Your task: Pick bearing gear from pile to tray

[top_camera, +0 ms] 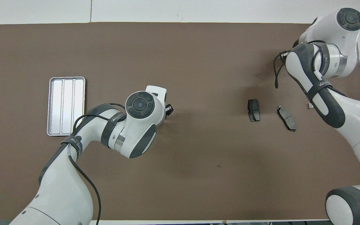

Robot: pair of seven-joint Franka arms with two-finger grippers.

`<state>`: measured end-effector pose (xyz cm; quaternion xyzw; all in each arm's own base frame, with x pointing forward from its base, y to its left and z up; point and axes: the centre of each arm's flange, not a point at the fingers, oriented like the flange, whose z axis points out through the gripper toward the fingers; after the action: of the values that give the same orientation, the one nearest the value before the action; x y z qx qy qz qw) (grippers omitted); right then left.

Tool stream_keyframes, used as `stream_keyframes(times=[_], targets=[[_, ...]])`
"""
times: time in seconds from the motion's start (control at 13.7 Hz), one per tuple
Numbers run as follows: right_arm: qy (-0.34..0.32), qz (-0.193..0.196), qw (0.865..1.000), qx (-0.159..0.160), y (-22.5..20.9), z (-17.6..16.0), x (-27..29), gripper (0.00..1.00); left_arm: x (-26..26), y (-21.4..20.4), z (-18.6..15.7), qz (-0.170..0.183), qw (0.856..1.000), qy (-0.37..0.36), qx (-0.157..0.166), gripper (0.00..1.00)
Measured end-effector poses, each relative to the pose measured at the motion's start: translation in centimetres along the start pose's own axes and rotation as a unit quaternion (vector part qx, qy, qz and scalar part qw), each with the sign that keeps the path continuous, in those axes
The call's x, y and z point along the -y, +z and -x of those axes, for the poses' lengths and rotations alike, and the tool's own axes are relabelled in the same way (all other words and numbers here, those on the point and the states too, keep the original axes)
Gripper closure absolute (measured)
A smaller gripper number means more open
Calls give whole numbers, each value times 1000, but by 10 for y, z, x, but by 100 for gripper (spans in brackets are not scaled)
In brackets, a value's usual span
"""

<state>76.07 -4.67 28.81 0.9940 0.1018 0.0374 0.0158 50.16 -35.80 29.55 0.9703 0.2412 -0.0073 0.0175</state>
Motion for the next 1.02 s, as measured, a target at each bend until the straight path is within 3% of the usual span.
stream_keyframes(times=[0.37, 0.73, 1.02], targets=[[-3, -2, 1000, 22, -18, 0, 4, 77, 10, -22, -22, -10, 1000, 3, -4, 65], [-6, 3, 998, 58, -110, 7, 40, 77, 118, -100, -117, -39, 993, 108, 24, 65], [94, 14, 992, 86, -189, 21, 136, 77, 215, -103, -196, -31, 980, 192, 35, 65]])
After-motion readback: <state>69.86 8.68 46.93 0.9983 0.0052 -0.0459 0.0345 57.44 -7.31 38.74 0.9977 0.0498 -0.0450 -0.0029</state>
